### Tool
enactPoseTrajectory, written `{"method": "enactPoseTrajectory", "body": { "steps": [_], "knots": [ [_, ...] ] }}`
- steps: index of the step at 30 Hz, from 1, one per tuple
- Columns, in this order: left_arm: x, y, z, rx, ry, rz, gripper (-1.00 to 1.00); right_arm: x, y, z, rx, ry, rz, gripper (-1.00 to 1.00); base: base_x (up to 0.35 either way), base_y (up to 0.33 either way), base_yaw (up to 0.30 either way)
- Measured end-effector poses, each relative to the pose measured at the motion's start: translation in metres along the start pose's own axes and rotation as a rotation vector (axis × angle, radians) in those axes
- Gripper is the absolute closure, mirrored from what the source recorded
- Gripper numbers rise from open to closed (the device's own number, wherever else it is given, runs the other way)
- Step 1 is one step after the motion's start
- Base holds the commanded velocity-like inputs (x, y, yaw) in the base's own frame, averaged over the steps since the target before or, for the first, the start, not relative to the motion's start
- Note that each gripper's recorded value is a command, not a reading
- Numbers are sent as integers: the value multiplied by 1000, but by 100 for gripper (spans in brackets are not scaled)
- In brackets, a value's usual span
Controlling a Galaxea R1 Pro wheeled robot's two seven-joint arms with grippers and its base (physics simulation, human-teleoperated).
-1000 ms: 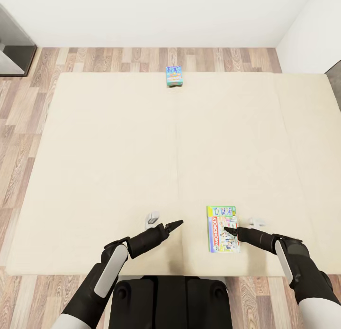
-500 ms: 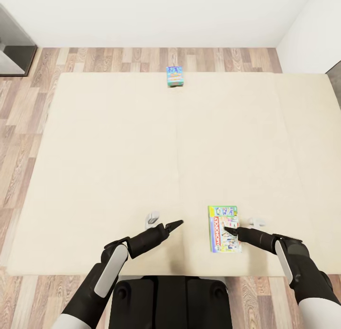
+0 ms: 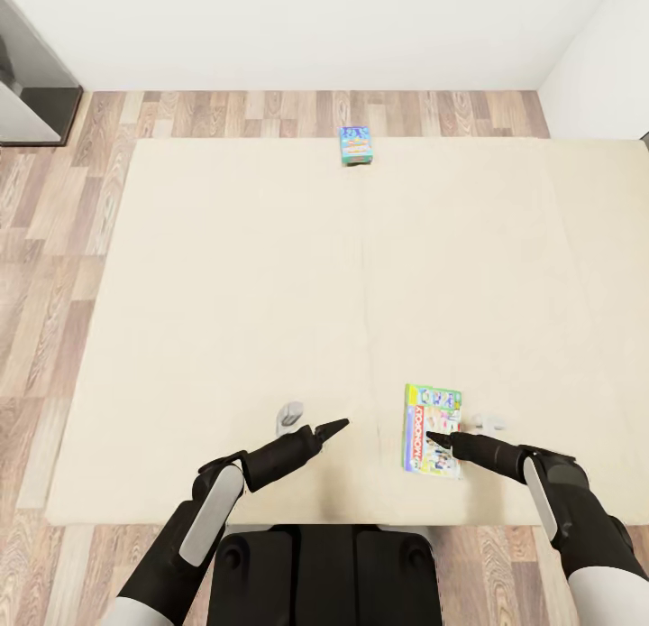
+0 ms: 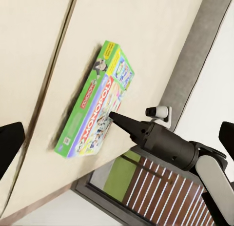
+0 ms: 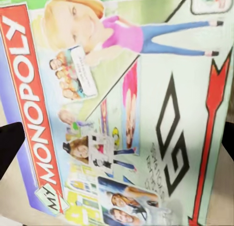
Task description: Put all the toys in the child's room - the three board games (two on the bed and one on the table), the two jigsaw puzzles on the table, and the tennis ball on the table - inside the toy box on the table in the child's room.
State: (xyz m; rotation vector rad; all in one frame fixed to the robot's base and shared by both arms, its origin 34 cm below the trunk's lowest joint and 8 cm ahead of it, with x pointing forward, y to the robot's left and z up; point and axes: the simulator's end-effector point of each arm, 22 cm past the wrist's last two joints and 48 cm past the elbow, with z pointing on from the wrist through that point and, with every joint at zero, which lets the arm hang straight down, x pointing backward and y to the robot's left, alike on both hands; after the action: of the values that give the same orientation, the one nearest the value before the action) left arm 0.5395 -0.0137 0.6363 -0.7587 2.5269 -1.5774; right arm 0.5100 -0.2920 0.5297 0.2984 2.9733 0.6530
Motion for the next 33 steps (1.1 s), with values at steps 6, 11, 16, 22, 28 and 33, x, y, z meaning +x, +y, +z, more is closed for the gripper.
{"method": "enactPoseTrajectory", "body": {
  "steps": [6,11,16,22,28,33],
  "knots": [
    [0,0,0,0,0,0,-100,0,0,0,-1,0,0,-100,0,280,0],
    [0,0,0,0,-1,0,-100,0,0,0,-1,-1,0,-100,0,209,0],
    [0,0,0,0,0,0,-100,0,1,0,-2,-1,1,-100,0,92,0],
    [0,0,0,0,-1,0,-100,0,1,0,-3,-1,1,-100,0,40,0],
    [0,0,0,0,0,0,-100,0,1,0,-2,-1,1,-100,0,16,0],
    [1,1,0,-2,1,-1,-100,0,0,0,-1,-1,1,-100,0,7,0]
  ]
}}
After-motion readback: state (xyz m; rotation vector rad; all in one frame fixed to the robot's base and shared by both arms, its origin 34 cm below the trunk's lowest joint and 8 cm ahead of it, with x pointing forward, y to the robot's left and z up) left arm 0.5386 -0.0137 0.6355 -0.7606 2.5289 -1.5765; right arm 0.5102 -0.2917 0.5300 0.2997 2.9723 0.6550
